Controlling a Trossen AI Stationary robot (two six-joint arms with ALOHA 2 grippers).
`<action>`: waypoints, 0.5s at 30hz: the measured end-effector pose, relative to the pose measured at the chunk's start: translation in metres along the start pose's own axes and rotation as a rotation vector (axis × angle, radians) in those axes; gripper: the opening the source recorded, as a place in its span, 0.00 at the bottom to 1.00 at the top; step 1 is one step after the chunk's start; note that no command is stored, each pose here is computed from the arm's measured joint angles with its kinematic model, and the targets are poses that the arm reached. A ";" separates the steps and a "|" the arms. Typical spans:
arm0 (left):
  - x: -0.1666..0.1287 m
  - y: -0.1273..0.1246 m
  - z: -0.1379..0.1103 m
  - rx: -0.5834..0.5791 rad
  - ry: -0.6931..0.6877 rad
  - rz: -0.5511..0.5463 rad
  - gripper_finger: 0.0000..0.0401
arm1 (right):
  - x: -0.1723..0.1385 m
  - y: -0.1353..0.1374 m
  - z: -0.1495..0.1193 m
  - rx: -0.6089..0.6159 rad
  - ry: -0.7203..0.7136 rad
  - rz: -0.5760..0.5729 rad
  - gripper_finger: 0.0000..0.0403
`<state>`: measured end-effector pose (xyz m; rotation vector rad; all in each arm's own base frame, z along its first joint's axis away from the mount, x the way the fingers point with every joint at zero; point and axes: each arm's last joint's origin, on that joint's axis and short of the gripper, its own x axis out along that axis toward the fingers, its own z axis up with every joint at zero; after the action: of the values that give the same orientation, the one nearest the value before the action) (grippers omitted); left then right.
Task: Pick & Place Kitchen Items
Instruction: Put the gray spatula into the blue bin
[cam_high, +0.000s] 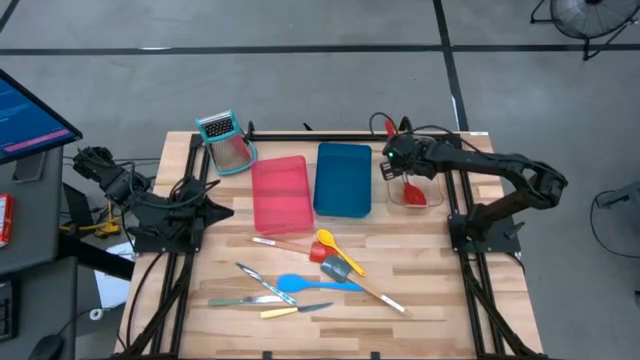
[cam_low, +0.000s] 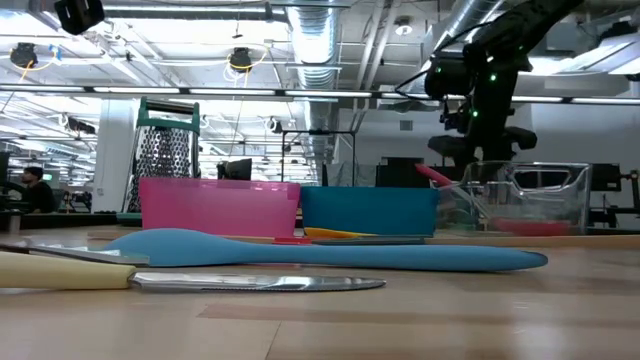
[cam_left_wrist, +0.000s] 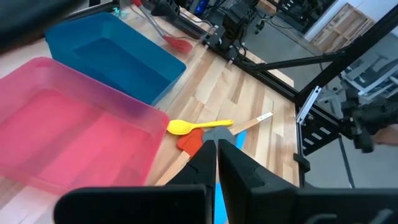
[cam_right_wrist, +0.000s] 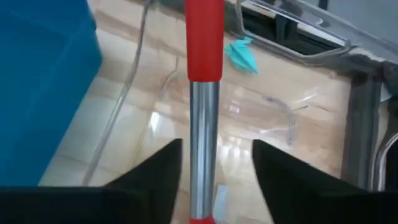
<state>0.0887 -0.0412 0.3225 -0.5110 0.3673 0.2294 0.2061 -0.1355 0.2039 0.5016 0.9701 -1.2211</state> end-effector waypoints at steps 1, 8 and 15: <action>0.000 0.000 0.000 0.004 0.000 0.000 0.00 | -0.005 -0.001 0.003 -0.015 -0.012 0.016 0.57; 0.000 0.000 0.000 0.012 0.000 0.000 0.00 | -0.080 -0.015 0.026 -0.062 -0.188 0.156 0.64; 0.003 0.002 -0.005 0.008 0.008 0.009 0.00 | -0.149 -0.014 0.002 -0.204 -0.109 0.508 0.62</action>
<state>0.0898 -0.0420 0.3163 -0.5026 0.3788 0.2349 0.1892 -0.0590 0.3318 0.4765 0.7998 -0.6784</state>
